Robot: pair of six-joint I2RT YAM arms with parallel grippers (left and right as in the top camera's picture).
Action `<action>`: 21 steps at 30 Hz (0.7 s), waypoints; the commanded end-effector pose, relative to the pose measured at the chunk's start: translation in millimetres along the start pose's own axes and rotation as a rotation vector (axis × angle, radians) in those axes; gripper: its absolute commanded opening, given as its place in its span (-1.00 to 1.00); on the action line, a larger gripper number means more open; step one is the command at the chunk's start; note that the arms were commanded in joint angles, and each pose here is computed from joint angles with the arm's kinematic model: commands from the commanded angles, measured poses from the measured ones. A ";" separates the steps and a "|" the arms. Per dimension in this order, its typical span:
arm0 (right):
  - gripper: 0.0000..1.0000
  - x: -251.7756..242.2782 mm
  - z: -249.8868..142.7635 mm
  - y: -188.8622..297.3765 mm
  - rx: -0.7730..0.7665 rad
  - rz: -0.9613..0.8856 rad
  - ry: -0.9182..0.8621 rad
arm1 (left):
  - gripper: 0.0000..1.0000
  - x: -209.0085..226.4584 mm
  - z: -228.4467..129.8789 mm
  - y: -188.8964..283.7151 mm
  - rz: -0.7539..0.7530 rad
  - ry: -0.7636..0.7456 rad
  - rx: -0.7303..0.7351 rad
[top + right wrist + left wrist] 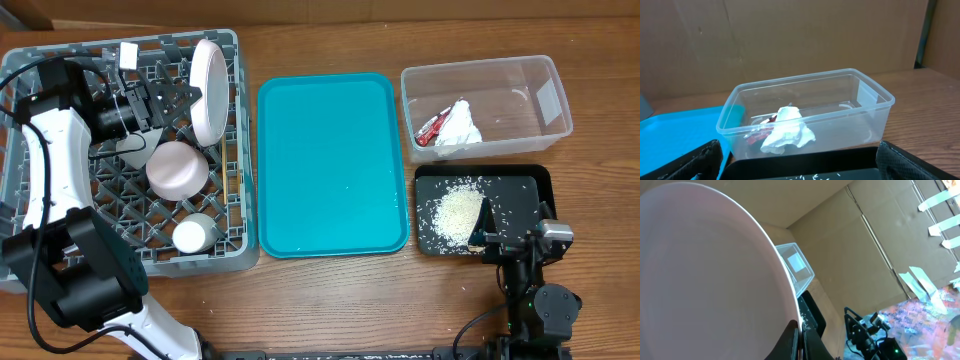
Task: Sort waste into correct bins and load items into the dishwasher
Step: 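Stand the large plate upright in the rack slots and release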
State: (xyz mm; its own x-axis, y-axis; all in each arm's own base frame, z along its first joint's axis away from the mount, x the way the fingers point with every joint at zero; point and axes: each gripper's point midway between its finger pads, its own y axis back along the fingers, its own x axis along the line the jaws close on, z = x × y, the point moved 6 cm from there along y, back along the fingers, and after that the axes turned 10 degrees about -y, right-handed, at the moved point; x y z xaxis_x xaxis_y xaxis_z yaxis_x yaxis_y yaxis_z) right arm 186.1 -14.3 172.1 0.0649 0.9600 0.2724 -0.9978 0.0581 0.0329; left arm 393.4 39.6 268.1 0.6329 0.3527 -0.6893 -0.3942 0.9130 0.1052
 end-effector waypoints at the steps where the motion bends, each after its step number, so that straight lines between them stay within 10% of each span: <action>1: 1.00 -1.5 -1.6 -0.2 -0.005 -0.005 0.001 | -0.91 7.1 -1.1 -7.7 -0.052 -0.013 -0.015; 16: 1.00 -1.5 -1.6 -0.2 -0.005 -0.005 0.001 | -0.91 35.0 -15.2 -19.0 -0.109 0.075 -0.026; 18: 1.00 -1.5 -1.5 -0.2 -0.005 -0.005 0.001 | -0.42 33.2 -13.4 -18.7 -0.123 0.081 -0.036; 19: 1.00 -1.5 -1.5 -0.2 -0.005 -0.005 0.001 | 1.00 32.0 -12.4 -18.2 -0.123 0.091 -0.037; 21: 1.00 -1.5 -1.5 -0.2 -0.005 -0.005 0.001 | 1.00 30.1 -11.0 -16.8 -0.122 0.121 -0.037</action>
State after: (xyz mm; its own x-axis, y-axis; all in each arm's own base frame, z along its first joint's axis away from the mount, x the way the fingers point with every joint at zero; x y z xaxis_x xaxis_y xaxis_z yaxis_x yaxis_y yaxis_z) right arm 186.1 -14.3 172.0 0.0655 0.9600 0.2724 -0.9977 0.0585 0.0337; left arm 412.1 33.4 226.5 0.5891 0.2575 -0.7659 -0.3510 0.9353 0.0445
